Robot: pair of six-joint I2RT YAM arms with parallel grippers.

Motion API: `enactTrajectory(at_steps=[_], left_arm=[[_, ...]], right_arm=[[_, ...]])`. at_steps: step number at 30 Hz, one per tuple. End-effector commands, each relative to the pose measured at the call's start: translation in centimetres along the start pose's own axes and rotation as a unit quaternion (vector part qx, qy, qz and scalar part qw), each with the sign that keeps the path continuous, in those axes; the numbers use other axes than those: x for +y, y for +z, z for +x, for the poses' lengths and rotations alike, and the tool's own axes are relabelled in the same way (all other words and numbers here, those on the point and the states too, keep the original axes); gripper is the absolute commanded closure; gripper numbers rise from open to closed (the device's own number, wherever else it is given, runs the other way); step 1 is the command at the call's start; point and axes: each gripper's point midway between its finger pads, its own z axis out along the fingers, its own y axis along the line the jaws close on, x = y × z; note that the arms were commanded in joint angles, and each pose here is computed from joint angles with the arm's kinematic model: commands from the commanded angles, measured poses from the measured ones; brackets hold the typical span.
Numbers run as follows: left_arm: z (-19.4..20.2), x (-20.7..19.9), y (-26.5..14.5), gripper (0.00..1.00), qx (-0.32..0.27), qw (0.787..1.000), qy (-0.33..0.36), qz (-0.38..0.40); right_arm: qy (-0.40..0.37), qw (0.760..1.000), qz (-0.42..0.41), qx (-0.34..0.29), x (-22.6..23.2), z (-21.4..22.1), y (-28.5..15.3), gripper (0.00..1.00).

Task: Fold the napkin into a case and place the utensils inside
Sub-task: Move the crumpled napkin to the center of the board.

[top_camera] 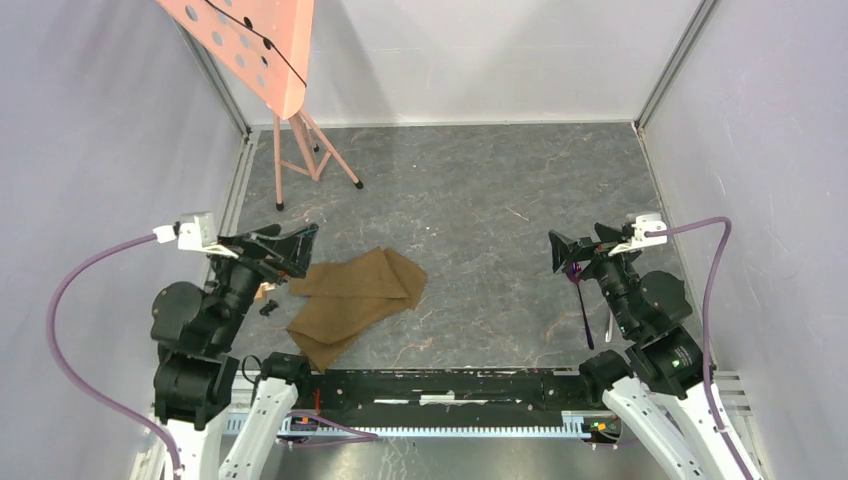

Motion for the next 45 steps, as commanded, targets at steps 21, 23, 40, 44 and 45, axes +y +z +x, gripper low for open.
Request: enactTrajectory(at_steps=[21,23,40,44,45], left_arm=[[10.6,5.0,-1.2,0.0,0.137,0.989,-0.008,-0.054],[10.7,4.8,-1.1,0.0,0.136,0.99,-0.01,-0.046],[10.7,4.7,-1.2,0.0,0.122,0.992,-0.01,-0.037],[10.6,4.8,-1.2,0.0,0.119,0.992,-0.011,-0.039],[10.6,4.8,-1.2,0.0,0.119,0.992,-0.01,-0.039]], right_arm=[[0.107,0.914,-0.249,0.303,15.1,20.2,5.8,0.02],[0.114,0.902,-0.281,0.307,18.3,21.0,5.2,0.02],[-0.137,0.937,-0.107,0.303,23.6,31.3,7.0,0.17],[-0.151,0.938,-0.083,0.301,21.9,31.6,7.1,0.41],[-0.145,0.94,-0.08,0.299,21.2,31.4,7.0,0.5]])
